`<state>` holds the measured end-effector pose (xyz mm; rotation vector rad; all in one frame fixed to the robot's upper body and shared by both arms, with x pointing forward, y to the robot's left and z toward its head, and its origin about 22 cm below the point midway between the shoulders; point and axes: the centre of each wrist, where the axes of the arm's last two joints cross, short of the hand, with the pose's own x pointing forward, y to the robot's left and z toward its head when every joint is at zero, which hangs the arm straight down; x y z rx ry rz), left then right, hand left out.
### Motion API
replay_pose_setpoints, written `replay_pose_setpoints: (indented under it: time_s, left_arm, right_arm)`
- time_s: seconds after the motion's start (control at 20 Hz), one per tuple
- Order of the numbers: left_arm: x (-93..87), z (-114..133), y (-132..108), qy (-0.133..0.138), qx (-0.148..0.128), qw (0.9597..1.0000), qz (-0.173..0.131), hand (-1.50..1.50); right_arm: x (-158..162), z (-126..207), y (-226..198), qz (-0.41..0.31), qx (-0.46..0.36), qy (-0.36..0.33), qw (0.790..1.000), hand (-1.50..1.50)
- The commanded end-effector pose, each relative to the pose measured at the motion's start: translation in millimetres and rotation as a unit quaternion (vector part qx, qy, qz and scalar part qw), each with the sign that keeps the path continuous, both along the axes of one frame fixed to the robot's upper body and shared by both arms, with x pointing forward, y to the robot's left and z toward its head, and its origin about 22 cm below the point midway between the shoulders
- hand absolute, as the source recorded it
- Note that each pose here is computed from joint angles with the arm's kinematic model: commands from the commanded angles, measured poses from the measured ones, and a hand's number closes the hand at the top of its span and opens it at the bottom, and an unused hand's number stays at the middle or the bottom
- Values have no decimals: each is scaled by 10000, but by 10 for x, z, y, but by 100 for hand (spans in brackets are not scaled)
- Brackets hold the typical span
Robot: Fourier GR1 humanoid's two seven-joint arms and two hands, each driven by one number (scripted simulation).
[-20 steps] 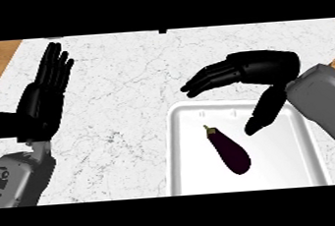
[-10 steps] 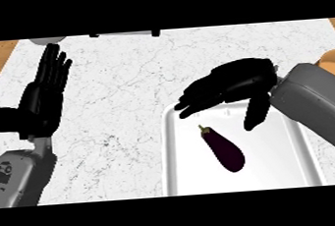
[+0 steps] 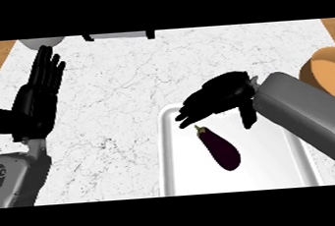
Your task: Pick the eggplant from the tray and place it in the pot
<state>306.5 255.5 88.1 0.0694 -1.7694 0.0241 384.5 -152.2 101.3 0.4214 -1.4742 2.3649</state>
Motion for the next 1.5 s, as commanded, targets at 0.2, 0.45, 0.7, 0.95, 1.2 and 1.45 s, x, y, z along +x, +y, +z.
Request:
replay_pose_setpoints:
  time_s: [0.2,0.45,0.7,0.95,1.2,1.45]
  left_arm:
    - [-2,-89,15,-46,-52,9999,141,0]
    - [-50,-172,41,113,16,9997,215,0]
    - [-64,-47,191,30,75,9999,98,0]
    - [5,-91,93,44,12,9999,163,0]
    - [23,-111,75,5,41,9999,163,0]
    - [-110,-154,-45,5,23,9997,228,0]
  right_arm:
    - [53,-296,-91,703,-269,786,9941,-150]
    - [-132,-548,5,888,173,761,9930,-150]
    - [93,-505,74,600,-89,399,9974,-150]
    - [-101,-876,233,541,-249,273,9978,-150]
    - [-84,-934,192,540,-116,429,9976,-150]
    - [-172,-1077,159,729,-163,431,9963,-150]
